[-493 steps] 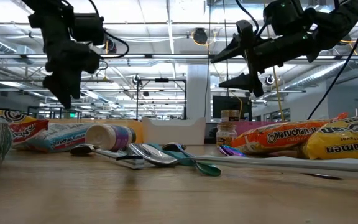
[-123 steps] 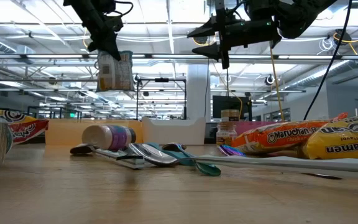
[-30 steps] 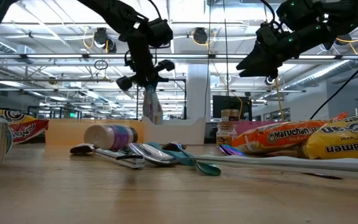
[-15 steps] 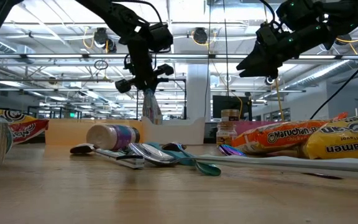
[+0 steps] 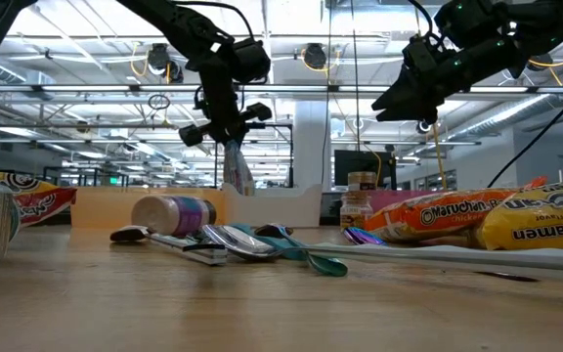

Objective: Pick & Place Food Item
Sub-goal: Put the blue noodle pack into the white bin, then put the bottom left violet and green spoon into the orange bin

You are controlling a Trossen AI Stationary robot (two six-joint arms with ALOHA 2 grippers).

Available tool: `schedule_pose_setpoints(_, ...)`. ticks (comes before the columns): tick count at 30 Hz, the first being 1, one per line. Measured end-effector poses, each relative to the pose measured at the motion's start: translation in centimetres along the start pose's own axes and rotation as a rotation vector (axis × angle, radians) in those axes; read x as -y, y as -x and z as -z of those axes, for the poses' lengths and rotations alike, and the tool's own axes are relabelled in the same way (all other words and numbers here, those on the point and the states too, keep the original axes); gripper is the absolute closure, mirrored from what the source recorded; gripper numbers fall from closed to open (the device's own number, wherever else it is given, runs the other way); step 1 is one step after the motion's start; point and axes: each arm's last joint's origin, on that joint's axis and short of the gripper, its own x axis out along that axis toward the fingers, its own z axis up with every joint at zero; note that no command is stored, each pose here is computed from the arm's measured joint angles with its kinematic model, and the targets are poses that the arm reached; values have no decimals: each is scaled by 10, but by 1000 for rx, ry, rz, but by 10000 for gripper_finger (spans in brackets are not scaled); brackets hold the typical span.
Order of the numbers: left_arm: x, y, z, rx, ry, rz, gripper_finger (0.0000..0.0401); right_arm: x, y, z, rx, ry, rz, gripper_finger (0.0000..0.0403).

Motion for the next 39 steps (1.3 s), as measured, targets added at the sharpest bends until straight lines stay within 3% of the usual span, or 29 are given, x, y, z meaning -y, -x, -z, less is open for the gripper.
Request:
schedule_pose_setpoints(20,0,0,0,-8,-22,2,388,0,0,0,0,0,0,207)
schedule_pose_setpoints(39,1,0,0,-6,-11,14,287,0,0,0,0,0,0,207)
